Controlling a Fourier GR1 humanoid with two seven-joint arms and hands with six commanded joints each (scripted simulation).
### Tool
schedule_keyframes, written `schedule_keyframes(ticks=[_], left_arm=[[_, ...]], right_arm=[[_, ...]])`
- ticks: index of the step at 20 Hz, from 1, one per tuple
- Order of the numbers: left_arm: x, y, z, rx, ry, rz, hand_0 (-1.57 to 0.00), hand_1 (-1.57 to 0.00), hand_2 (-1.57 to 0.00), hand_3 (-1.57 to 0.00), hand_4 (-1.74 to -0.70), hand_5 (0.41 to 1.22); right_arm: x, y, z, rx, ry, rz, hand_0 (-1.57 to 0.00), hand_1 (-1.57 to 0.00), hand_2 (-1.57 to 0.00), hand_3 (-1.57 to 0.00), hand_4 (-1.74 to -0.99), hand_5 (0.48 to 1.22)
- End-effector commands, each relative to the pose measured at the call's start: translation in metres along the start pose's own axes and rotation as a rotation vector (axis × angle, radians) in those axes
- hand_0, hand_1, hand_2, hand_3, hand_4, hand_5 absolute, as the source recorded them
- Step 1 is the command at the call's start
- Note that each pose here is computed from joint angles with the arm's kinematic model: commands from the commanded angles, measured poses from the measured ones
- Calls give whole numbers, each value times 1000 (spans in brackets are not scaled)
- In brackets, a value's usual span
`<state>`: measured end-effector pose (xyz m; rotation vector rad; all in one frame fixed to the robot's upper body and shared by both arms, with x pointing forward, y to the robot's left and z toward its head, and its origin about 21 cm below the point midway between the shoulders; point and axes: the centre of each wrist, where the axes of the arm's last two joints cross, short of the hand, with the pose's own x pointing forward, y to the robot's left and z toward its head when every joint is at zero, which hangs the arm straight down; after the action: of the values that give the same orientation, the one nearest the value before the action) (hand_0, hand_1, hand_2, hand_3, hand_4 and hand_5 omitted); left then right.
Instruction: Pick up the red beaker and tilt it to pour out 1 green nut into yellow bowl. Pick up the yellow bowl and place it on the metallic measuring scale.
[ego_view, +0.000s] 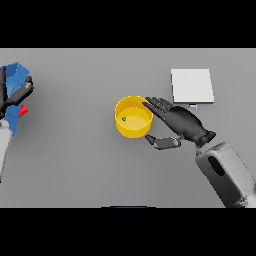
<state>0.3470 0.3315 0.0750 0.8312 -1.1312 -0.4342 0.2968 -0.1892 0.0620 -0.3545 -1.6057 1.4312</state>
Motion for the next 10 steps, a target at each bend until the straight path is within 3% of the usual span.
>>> schedule_keyframes(ticks=[1,5,10], left_arm=[[-1,-1,0,-1,5,-5,-5,-4,-4,-4,-738,693],[3,-1,-4,-4,22,-15,-1,-1,-1,-1,-744,702],[-4,3,0,-1,22,-12,0,0,0,0,-746,704]], right_arm=[[0,-4,-5,48,-27,66,1,1,1,1,-1217,676],[8,-14,-29,199,-71,271,1,1,1,1,-1223,703],[12,-5,-51,338,-105,354,1,1,1,1,-1218,720]])
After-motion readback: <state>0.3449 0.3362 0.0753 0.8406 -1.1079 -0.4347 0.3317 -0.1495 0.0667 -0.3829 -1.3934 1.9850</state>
